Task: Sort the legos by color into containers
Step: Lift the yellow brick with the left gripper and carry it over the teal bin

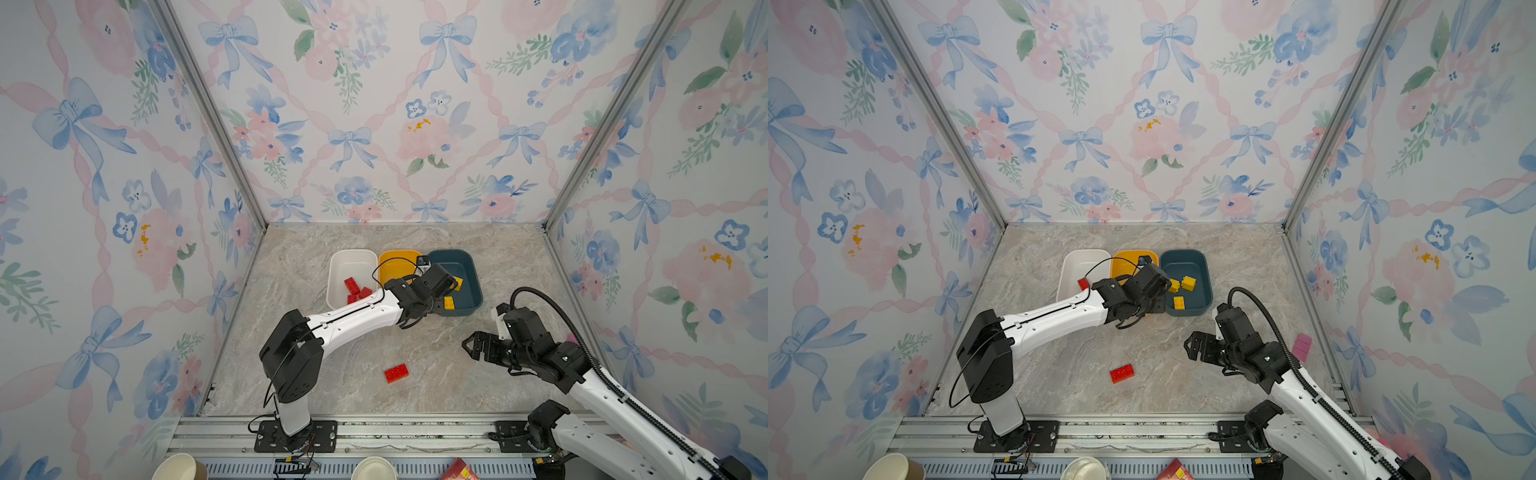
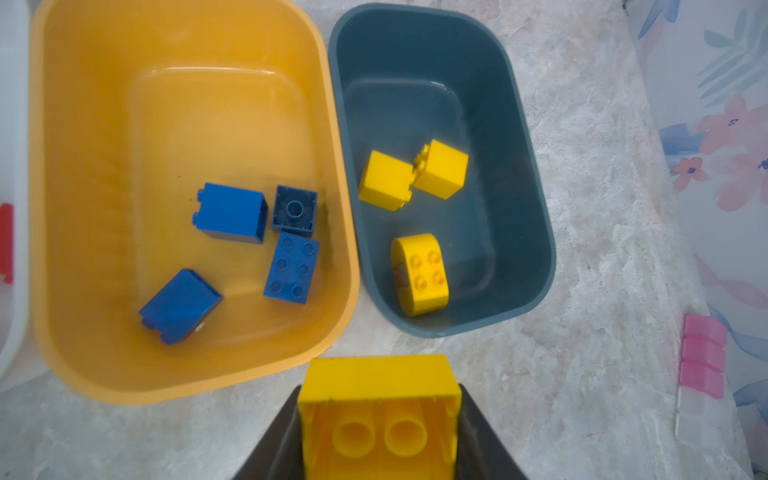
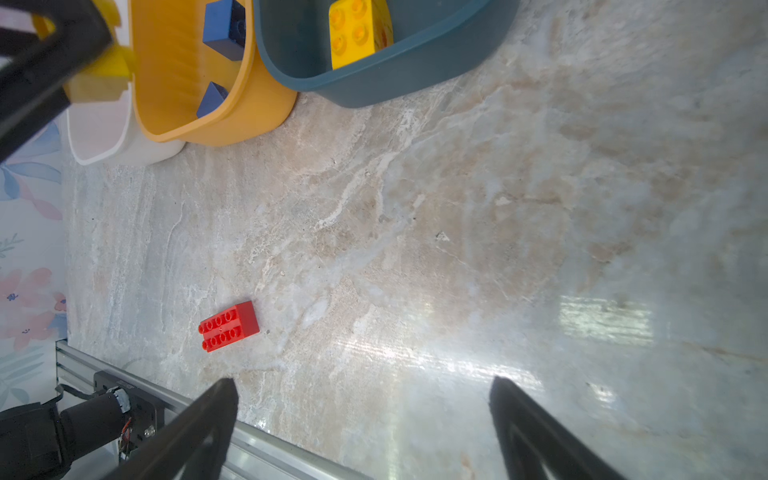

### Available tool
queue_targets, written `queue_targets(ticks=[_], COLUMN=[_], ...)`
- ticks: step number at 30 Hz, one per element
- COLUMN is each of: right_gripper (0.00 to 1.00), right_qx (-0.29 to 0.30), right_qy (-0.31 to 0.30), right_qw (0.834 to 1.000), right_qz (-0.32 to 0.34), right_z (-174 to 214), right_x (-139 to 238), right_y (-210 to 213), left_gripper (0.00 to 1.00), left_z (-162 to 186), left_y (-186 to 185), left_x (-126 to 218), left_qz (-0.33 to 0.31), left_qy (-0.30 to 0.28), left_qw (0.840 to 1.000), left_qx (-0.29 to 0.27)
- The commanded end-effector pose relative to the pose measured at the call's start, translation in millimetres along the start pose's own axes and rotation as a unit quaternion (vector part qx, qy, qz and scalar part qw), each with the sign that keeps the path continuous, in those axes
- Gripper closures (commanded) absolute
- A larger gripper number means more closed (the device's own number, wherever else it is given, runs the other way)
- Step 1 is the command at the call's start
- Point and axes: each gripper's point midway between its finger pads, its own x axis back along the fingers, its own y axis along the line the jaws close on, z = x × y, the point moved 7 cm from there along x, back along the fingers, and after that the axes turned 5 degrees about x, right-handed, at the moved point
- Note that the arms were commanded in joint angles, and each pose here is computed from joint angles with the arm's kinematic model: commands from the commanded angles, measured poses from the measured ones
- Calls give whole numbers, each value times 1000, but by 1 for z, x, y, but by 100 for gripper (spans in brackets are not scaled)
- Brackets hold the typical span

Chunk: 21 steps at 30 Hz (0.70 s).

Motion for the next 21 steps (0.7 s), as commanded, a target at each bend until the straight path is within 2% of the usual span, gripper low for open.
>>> queue_targets(ticks=[1,9,18,20,21], right_gripper=[3,3,3,3,3], right_qx=[-10,-16,-16,-17,-17], right_qy=[8,2,5,4,4], right_qw=[1000,1000,1000,1000,1000], right_qz=[4,4,3,1,2], right_z=[5,7,6,6,6], right_x=[0,4,2,2,2], right_y=[-5,-6,-6,-5,-5], left_gripper=[66,67,67,64,60], left_z=[-12,-27,-17,-16,-16], left_y=[-18,-49,-66,-68,-68], left_x=[-19,-69,-113,-116,-118], left_qz=[20,49,66,70,70], left_qy=[0,15,42,44,45], left_qw=[999,997,995,994,994], left_qx=[-31,-50,-63,-66,-66])
